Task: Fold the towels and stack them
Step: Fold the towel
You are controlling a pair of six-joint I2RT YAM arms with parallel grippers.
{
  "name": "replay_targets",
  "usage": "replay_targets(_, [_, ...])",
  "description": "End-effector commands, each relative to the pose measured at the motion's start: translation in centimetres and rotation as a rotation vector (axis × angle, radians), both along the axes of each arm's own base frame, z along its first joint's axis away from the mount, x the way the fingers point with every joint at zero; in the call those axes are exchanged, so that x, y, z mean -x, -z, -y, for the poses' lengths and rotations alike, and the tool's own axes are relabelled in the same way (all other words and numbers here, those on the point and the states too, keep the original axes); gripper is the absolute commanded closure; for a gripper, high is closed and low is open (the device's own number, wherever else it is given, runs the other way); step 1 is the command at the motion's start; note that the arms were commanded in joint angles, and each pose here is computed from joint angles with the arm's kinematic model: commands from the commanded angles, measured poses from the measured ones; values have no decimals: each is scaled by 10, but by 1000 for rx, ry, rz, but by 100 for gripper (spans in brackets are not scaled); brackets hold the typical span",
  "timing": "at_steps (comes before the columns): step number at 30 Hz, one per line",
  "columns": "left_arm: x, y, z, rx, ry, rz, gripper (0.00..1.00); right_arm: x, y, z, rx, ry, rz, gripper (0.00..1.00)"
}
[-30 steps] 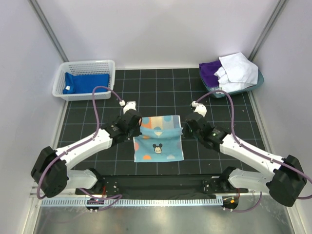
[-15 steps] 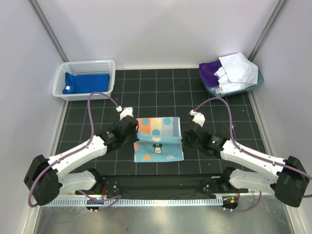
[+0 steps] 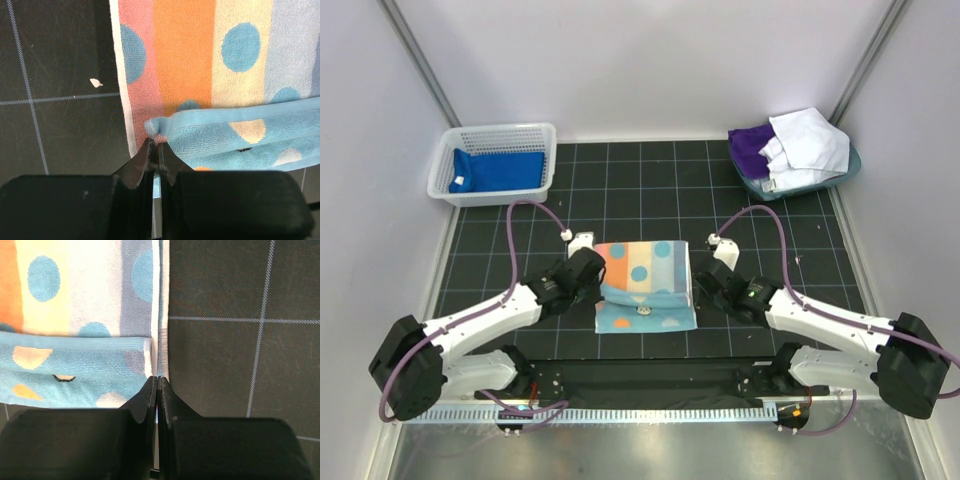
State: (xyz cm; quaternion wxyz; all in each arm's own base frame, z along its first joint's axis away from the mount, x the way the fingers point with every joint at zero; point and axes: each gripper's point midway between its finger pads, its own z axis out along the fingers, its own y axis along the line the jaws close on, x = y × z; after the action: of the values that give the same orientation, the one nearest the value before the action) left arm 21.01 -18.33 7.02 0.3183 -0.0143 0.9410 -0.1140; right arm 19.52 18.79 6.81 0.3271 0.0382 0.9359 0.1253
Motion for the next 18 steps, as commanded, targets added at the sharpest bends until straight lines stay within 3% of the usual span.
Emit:
replay_targets(1, [-4, -1, 4, 11, -7, 18, 90, -6, -2, 3, -1, 43, 33, 99])
replay_targets(8, [0, 7, 9, 4, 13, -11, 87, -7, -1, 1, 0, 38, 31, 98])
replay_targets(18, [5, 17, 12, -18, 26, -41, 87, -14, 1, -15, -7, 5, 22, 76])
